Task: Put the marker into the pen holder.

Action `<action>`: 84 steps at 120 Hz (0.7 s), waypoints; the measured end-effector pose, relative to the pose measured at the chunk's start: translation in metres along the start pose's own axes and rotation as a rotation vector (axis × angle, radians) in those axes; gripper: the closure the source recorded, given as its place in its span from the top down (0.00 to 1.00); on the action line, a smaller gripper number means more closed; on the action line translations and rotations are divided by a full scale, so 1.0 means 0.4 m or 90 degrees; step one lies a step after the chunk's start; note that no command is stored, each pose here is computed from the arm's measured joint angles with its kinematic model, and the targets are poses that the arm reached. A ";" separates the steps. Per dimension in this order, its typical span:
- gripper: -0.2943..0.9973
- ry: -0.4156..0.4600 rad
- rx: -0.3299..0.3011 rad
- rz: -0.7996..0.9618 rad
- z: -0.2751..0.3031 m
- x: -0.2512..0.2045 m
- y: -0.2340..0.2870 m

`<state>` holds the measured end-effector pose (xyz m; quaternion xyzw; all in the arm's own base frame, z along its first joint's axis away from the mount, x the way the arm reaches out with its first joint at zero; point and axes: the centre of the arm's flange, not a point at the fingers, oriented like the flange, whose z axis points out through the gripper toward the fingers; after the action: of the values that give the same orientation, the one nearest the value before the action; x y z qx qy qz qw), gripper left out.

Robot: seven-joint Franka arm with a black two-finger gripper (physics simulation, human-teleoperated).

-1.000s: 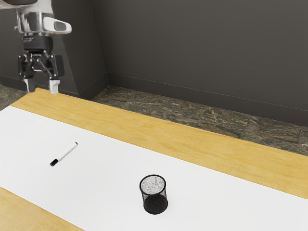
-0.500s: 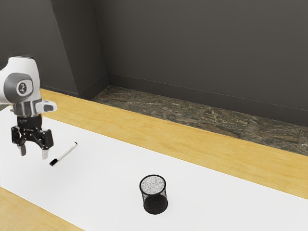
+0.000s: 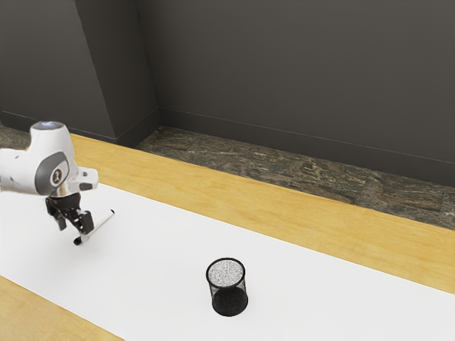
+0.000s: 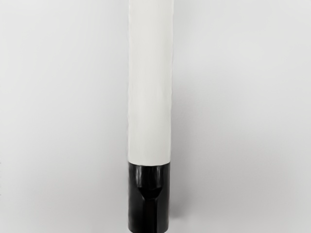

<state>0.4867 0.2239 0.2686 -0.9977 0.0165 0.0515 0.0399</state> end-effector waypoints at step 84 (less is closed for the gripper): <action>0.40 0.081 -0.007 0.044 0.047 0.022 -0.034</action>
<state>0.4942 0.2386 0.2499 -0.9980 0.0533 -0.0107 0.0316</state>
